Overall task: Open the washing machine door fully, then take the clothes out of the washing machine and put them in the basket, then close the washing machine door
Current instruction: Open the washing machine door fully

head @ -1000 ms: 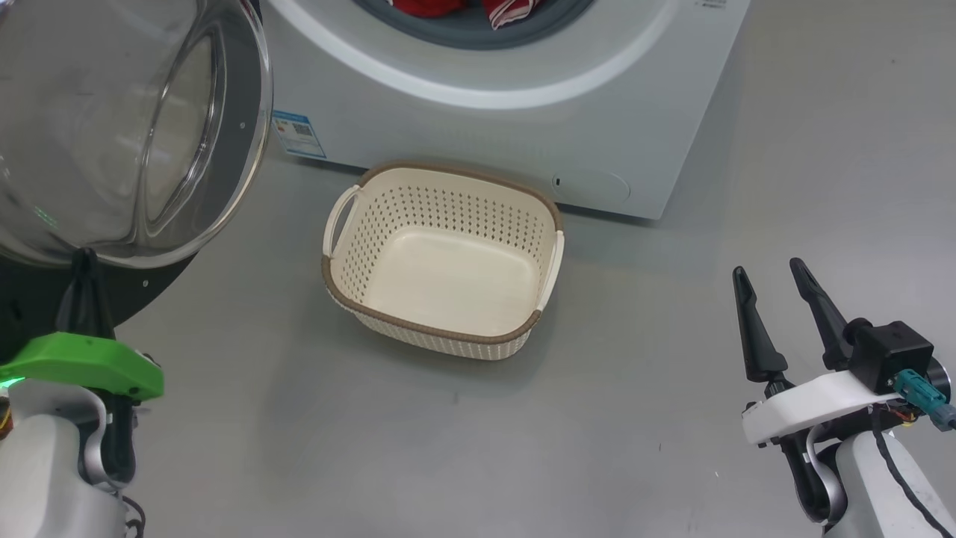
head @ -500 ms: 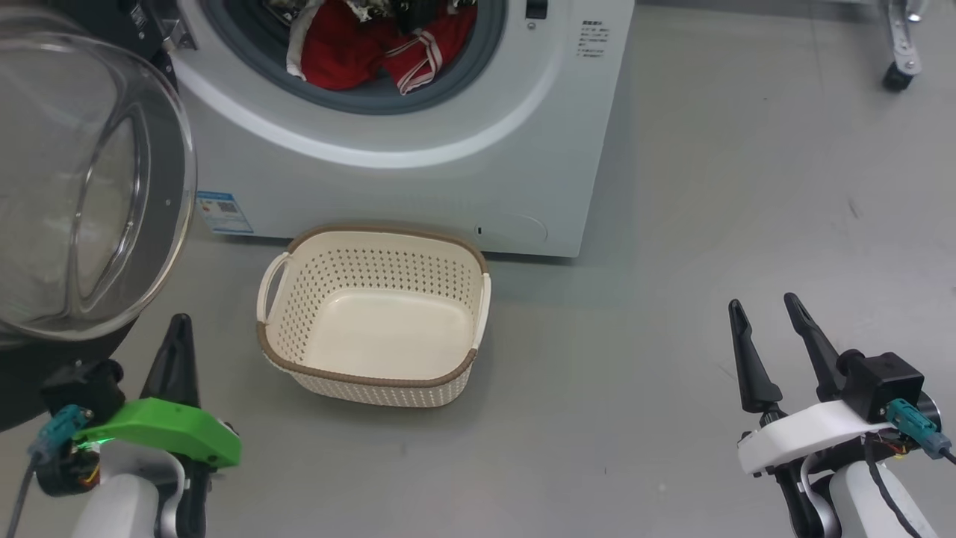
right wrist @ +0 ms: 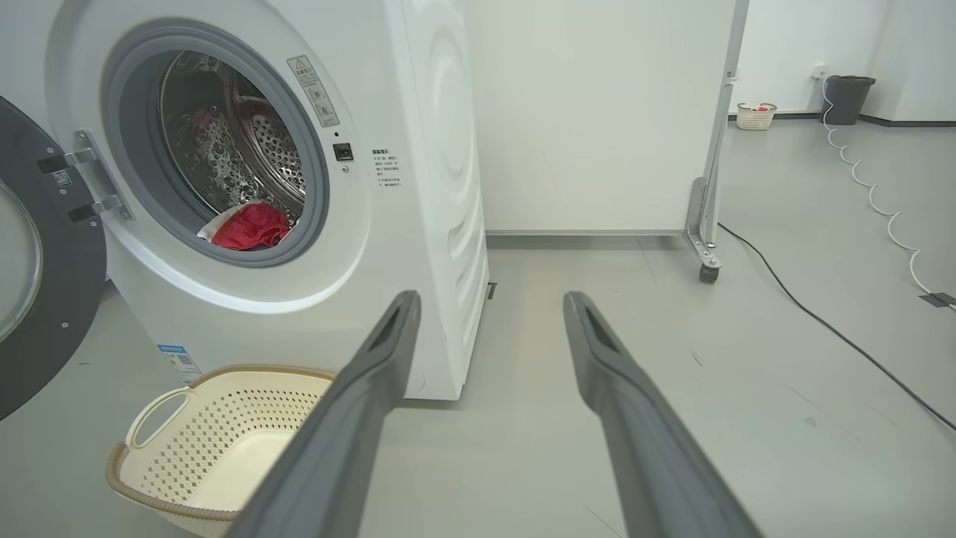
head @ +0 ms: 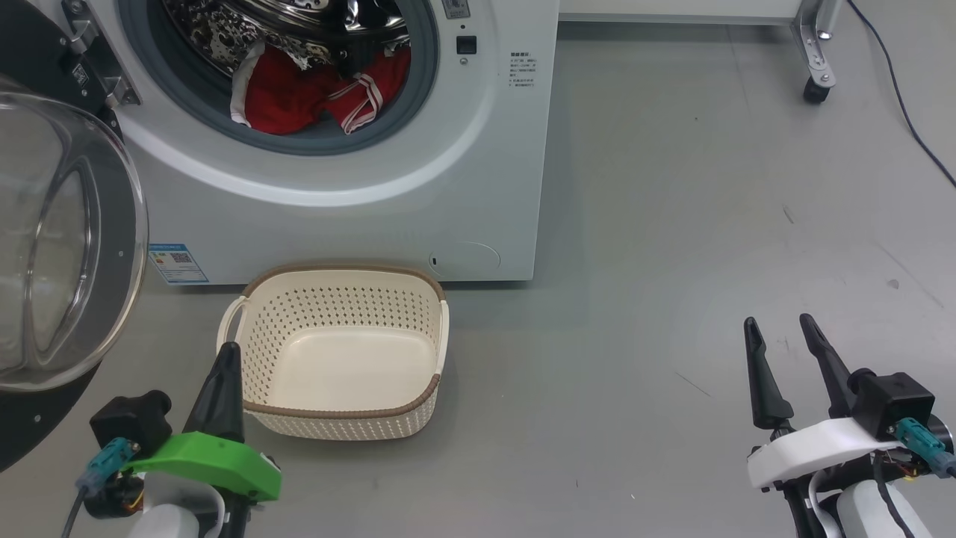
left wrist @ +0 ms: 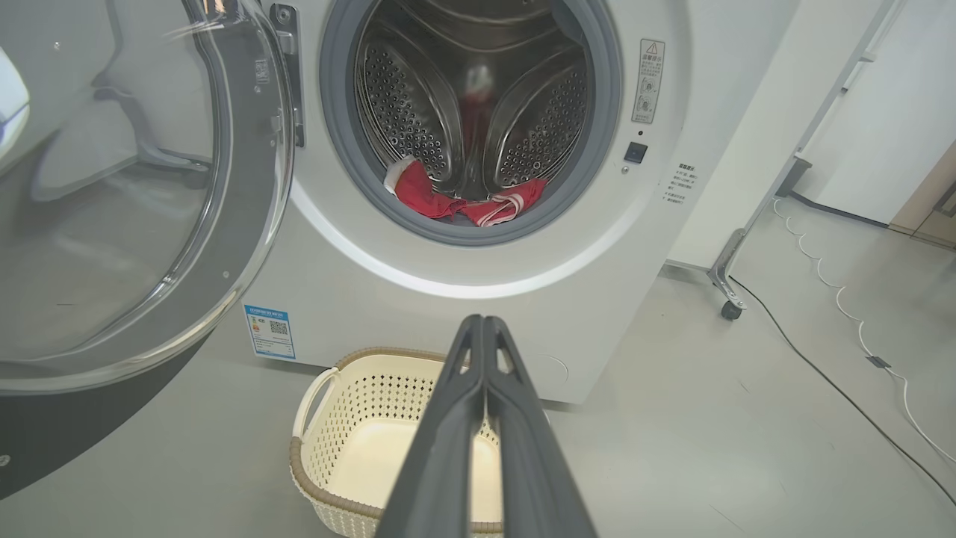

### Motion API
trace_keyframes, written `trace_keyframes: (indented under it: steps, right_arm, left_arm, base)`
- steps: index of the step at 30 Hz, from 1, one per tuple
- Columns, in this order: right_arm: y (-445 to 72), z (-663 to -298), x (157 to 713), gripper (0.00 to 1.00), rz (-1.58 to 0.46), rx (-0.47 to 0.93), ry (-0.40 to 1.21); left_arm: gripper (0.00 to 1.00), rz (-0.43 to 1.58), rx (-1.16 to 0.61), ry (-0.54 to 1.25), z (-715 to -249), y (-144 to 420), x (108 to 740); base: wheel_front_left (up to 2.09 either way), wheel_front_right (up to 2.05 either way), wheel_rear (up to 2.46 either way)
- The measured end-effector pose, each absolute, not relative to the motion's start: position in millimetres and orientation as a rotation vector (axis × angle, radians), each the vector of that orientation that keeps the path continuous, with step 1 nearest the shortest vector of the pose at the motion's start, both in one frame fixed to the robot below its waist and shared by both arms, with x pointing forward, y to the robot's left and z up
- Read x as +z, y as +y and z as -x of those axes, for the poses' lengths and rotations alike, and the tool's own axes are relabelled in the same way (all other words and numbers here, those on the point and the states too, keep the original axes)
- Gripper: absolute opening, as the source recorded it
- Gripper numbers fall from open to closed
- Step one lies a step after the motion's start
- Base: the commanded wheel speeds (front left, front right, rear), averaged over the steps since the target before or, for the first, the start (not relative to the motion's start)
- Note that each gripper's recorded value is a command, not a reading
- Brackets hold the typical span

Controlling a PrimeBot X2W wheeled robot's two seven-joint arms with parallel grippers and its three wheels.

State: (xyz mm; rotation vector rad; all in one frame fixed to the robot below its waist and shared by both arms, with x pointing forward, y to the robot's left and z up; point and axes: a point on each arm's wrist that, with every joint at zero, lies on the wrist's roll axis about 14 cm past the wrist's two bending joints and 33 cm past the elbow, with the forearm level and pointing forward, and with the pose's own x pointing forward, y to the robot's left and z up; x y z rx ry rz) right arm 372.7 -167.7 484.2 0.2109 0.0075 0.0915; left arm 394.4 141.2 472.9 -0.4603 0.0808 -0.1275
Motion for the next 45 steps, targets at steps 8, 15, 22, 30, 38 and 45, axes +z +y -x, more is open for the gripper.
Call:
trace_keyframes:
  steps: [8, 15, 22, 30, 38, 45]
  right_arm:
    - [-168.9, -372.0, 487.7, 1.00, -0.213, 0.088, -0.004]
    - [-168.4, -369.9, 486.5, 1.00, -0.217, 0.086, -0.001]
    - [-167.8, -369.2, 485.2, 1.00, -0.220, 0.086, 0.003]
    - [-168.2, -370.1, 485.9, 1.00, -0.222, 0.084, 0.000]
    - [-167.0, -370.9, 488.6, 1.00, -0.222, 0.089, -0.008]
    - [-165.5, -370.8, 489.9, 1.00, -0.224, 0.093, -0.012]
  left_arm:
    - [1.00, 0.469, -0.145, 0.066, -391.3, 136.0, 475.8]
    - [1.00, 0.468, -0.149, 0.057, -391.0, 135.2, 478.5]
    - [1.00, 0.477, -0.145, 0.070, -387.2, 134.1, 473.7]
    - [1.00, 0.482, -0.146, 0.055, -387.1, 132.7, 476.8]
    - [1.00, 0.469, -0.148, 0.040, -386.1, 133.9, 481.2]
    - [1.00, 0.459, -0.152, 0.031, -384.9, 134.0, 484.2]
  base:
    - [0.00, 0.00, 0.00]
    - [0.00, 0.00, 0.00]
    - [0.00, 0.00, 0.00]
    - [0.00, 0.00, 0.00]
    - [0.00, 0.00, 0.00]
    - [0.00, 0.00, 0.00]
